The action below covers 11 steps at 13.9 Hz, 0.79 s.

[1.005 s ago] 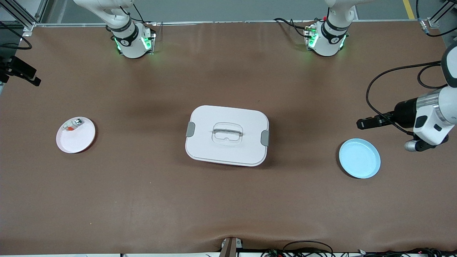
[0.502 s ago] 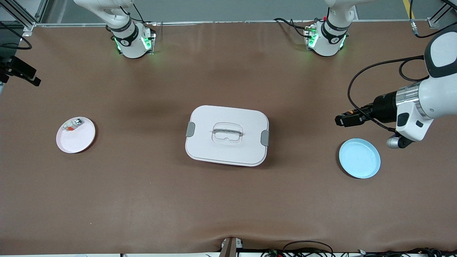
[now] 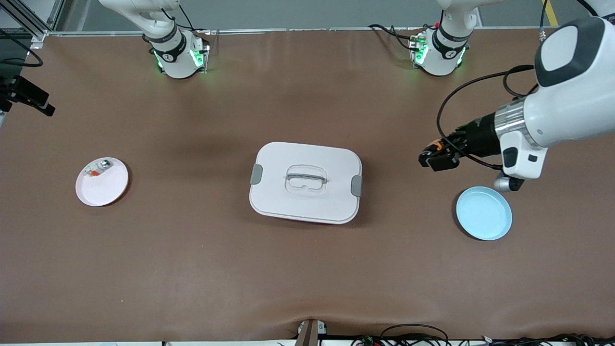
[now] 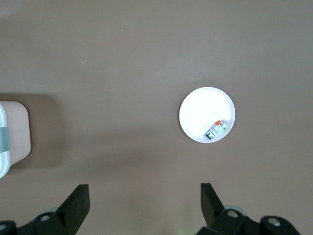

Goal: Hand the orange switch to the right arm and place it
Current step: 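Lift the switch with the left gripper and carry it over the white box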

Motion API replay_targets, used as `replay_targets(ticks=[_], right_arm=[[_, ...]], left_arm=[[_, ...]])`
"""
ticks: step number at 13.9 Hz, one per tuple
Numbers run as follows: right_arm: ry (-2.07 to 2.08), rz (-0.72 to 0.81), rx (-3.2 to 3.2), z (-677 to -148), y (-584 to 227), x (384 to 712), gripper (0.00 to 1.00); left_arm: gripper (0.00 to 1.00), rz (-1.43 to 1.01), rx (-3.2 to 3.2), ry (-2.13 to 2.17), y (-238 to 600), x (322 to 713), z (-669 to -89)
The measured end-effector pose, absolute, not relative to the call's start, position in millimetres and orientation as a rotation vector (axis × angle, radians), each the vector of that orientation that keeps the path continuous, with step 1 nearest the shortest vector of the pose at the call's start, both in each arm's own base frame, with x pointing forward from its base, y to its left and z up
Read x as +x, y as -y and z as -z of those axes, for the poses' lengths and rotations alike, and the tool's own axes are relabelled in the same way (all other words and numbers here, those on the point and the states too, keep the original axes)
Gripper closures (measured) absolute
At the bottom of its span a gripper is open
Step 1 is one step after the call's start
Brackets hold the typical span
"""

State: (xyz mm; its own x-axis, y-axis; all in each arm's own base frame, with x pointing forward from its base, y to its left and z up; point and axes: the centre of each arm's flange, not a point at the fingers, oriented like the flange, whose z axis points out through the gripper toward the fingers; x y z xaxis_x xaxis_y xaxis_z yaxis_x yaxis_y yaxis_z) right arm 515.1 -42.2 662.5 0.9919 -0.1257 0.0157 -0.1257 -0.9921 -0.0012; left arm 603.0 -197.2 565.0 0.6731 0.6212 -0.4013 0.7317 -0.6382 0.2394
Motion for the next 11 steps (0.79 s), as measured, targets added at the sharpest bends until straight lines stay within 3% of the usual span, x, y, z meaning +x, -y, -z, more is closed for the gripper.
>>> replay_targets(ticks=[11], right_arm=[[-0.188, 0.025, -3.136, -663, 39, 515, 0.00]], left_arm=[[0.28, 0.422, 2.157, -1.512, 346, 568, -579]])
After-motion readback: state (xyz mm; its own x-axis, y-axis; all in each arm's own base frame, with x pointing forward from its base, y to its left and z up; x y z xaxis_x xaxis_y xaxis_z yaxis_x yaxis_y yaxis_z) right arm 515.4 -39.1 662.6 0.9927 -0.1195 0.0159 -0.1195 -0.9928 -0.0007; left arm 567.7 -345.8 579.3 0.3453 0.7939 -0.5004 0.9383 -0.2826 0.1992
